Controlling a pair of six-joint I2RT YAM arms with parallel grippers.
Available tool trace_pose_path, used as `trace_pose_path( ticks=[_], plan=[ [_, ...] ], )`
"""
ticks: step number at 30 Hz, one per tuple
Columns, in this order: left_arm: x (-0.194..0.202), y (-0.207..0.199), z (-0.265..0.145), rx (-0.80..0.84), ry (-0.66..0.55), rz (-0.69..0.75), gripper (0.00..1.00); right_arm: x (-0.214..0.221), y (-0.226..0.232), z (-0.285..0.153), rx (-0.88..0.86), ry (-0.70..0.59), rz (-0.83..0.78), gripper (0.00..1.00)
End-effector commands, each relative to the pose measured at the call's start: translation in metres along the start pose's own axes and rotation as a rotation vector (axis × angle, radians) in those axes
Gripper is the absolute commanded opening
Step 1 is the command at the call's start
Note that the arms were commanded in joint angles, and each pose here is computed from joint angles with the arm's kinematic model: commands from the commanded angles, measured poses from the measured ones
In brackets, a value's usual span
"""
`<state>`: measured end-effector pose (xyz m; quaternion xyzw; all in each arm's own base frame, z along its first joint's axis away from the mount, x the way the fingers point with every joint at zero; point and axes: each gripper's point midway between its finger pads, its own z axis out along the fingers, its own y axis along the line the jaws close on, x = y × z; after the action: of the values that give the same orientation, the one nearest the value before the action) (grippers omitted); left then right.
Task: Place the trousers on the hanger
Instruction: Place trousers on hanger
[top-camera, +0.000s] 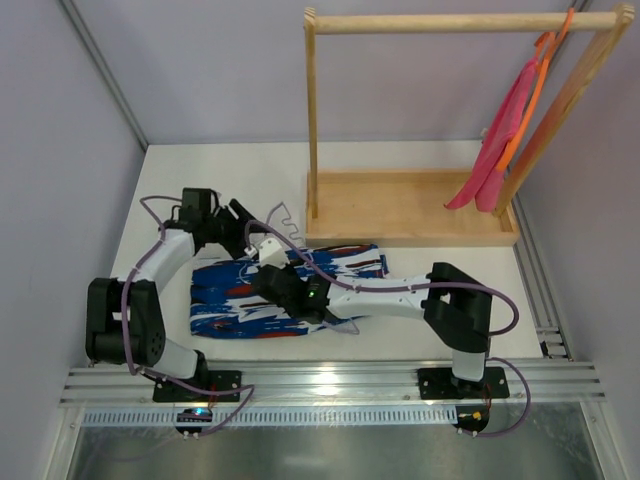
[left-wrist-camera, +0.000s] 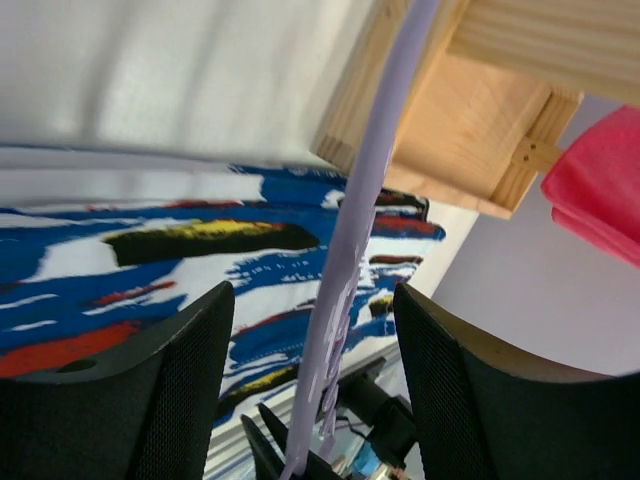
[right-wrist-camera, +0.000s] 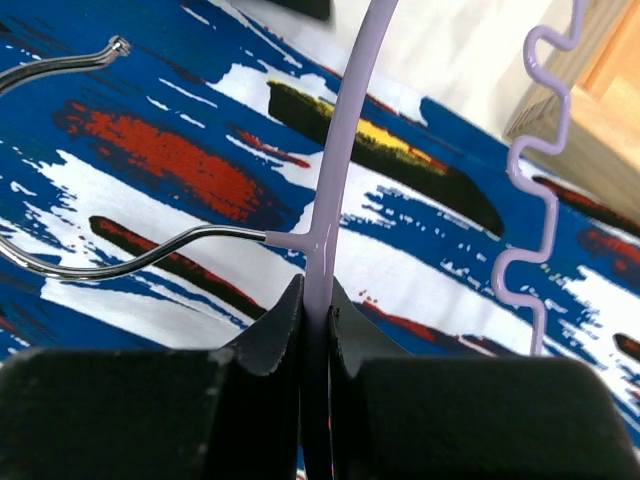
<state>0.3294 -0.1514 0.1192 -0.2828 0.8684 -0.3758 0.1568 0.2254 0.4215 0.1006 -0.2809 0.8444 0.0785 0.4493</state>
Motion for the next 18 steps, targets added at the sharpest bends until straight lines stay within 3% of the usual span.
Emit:
trace_pose_path(
  ticks=[1,6,10,11,18],
  plan=[
    [-0.025,0.022,-0.012,-0.089,-0.050,0.003,0.66,-0.021,-0.005,-0.018,-0.032,-0.052,0.200,0.04],
    [-0.049,0.044,-0.038,-0.118,-0.090,-0.036,0.69,-0.033,-0.009,-0.028,-0.111,-0.086,0.303,0.04],
    [-0.060,0.056,-0.059,-0.142,-0.116,-0.031,0.69,-0.047,0.001,-0.044,-0.346,-0.139,0.458,0.04],
    [-0.058,0.055,-0.061,-0.133,-0.114,-0.010,0.69,-0.066,0.004,-0.052,-0.443,-0.182,0.541,0.04],
    [-0.001,0.005,-0.064,0.117,-0.057,0.071,0.70,-0.090,0.006,-0.073,-0.694,-0.224,0.731,0.04]
  ],
)
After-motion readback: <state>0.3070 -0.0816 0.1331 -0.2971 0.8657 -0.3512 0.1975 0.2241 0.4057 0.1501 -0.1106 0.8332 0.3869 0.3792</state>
